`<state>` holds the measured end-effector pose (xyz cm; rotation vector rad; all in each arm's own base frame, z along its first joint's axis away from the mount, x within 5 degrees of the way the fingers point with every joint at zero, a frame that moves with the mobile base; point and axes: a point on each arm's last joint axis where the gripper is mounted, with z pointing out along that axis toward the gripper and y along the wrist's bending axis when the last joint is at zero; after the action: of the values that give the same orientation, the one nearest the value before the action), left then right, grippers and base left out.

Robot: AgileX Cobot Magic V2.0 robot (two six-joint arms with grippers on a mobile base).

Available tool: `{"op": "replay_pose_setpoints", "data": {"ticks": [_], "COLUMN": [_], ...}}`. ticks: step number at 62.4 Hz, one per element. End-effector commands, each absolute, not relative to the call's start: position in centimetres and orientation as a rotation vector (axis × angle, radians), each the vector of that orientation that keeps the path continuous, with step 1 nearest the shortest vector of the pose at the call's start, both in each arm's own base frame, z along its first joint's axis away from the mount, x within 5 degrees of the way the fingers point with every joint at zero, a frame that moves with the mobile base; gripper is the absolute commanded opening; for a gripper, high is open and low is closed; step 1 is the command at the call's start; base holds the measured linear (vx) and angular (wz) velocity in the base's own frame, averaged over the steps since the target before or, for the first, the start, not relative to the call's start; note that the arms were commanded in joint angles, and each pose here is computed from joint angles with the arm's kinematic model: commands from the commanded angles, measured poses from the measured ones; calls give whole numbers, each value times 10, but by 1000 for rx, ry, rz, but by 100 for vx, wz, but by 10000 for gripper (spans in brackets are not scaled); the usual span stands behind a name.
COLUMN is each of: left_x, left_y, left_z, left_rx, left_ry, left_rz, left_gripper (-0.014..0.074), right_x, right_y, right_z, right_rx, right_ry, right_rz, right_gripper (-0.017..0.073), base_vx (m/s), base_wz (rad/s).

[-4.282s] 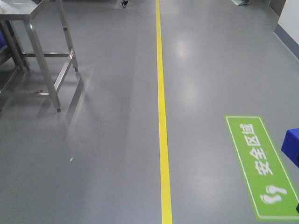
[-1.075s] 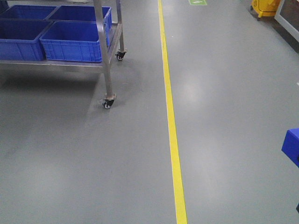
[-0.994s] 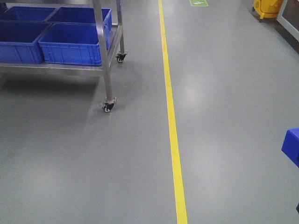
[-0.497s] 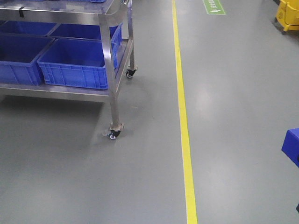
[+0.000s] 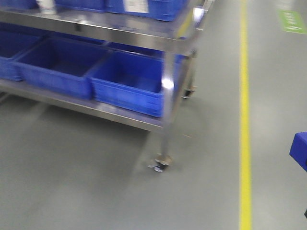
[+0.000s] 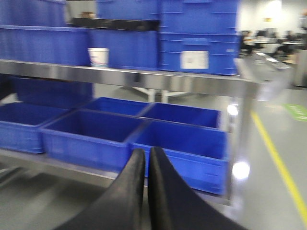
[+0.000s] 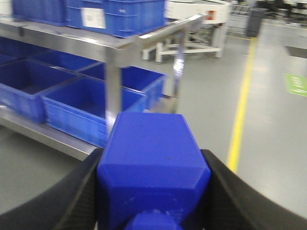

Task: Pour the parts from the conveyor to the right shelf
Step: 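Turn and drive down the aisle between the blue bin shelves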

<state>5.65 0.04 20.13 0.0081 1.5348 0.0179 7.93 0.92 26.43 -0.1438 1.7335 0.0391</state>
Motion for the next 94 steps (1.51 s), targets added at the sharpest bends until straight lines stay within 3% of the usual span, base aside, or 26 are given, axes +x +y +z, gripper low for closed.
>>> {"op": "replay_pose_setpoints", "data": {"ticks": [1, 46, 94], "left_x": [56, 56, 56], "left_y": [0, 0, 0], "left_z": [199, 199, 199], "left_rx": [3, 3, 2], "left_ry": [1474, 1474, 1474], "left_rz": [7, 7, 8], "left_gripper": [-6, -6, -6], "right_x": [80, 80, 80], "right_y": [8, 8, 8], "right_z": [281, 281, 281], "right_rx": [-129, -129, -129], "right_ry": [1630, 1630, 1630], "right_rz": [24, 24, 24], "right_gripper": [-5, -5, -5], "base_vx": [45, 32, 19], "base_wz": [92, 108, 69]}}
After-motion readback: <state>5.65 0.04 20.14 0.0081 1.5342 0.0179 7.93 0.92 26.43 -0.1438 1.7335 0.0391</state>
